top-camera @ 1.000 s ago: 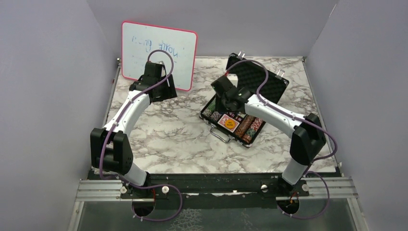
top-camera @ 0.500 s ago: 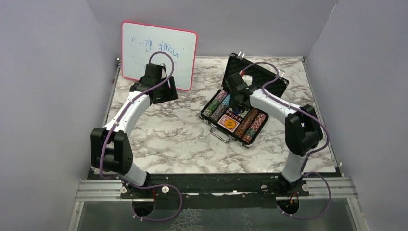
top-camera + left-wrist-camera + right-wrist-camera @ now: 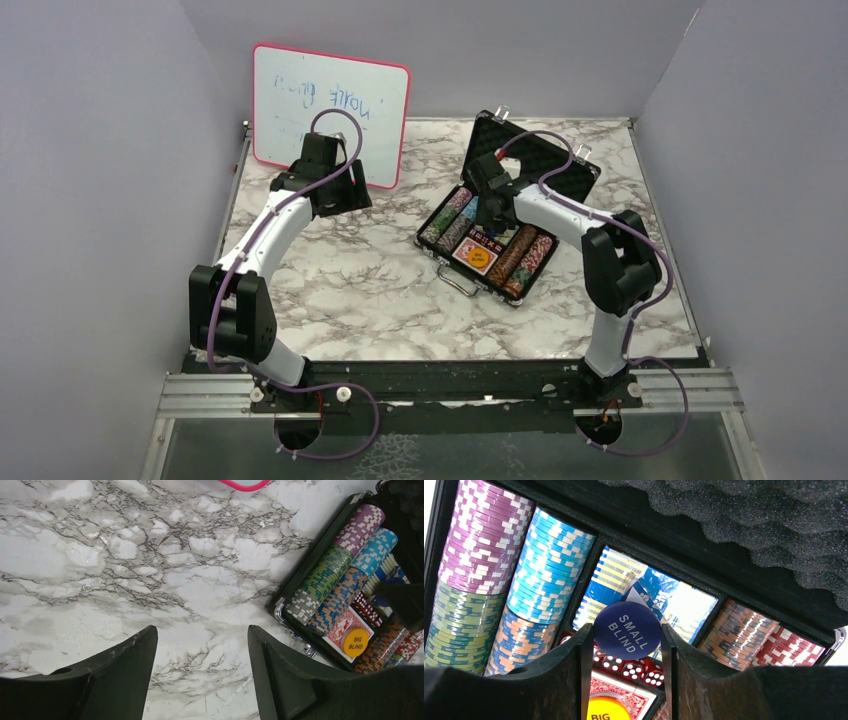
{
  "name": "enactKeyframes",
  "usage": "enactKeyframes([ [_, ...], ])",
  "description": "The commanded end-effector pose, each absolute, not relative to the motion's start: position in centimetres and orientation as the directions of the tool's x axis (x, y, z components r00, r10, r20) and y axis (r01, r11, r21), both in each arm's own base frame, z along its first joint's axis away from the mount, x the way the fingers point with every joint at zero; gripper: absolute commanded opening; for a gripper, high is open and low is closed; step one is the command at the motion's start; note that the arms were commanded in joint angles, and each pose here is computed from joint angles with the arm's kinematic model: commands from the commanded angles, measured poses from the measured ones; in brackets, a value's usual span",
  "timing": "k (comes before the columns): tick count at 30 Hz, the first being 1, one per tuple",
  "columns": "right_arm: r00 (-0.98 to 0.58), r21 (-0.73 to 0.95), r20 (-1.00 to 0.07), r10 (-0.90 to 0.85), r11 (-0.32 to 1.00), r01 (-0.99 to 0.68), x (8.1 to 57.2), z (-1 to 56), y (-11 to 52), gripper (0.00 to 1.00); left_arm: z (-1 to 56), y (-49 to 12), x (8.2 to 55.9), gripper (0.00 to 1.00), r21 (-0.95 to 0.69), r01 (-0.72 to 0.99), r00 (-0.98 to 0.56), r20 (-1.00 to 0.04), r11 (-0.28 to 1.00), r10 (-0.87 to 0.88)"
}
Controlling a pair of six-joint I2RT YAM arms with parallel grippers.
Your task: Pack up texas hold em set
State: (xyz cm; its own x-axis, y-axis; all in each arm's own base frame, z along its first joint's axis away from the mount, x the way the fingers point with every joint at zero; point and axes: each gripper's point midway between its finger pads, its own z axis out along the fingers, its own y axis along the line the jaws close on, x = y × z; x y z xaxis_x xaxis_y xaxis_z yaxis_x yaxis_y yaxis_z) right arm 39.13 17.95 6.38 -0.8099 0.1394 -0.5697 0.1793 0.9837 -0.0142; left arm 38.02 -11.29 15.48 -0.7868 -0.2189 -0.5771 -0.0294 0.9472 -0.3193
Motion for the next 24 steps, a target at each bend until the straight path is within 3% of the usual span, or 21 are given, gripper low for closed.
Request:
enactKeyframes([
  [1,-0.794,-0.04,-0.594,0.126,0.982,0.186,40.3,6.3,17.5,0.49,16.0,-11.4,38.2,0.7,-0.334,-0.006,-0.777,-0.592,0.942,-0.215],
  [6,-0.794,-0.055,-0.599,0.107,0.983,0.174,40.4,7.3,17.3,0.65,16.2,-11.4,37.9,0.71,-0.335,-0.004,-0.774,-0.595,0.942,-0.215],
  [9,-0.776,-0.036,-0.624,0.093,0.988,0.147,40.6,9.3,17.5,0.7,16.9,-11.4,37.7,0.73,-0.341,-0.001,-0.765,-0.605,0.94,-0.22],
  [16,-0.707,0.039,-0.707,0.012,0.999,-0.022,39.9,15.2,18.5,0.73,19.3,-10.6,36.7,0.79,-0.315,0.028,-0.713,-0.672,0.949,-0.202],
  [21,-0.608,0.09,-0.793,-0.04,0.979,-0.182,38.7,19.6,19.4,0.73,21.5,-9.1,35.5,0.99,-0.271,0.017,-0.647,-0.737,0.962,-0.196],
  [24,-0.528,0.097,-0.849,-0.039,0.969,-0.229,38.3,22.0,19.3,0.71,22.2,-7.9,34.9,0.99,-0.235,-0.003,-0.609,-0.771,0.972,-0.188],
])
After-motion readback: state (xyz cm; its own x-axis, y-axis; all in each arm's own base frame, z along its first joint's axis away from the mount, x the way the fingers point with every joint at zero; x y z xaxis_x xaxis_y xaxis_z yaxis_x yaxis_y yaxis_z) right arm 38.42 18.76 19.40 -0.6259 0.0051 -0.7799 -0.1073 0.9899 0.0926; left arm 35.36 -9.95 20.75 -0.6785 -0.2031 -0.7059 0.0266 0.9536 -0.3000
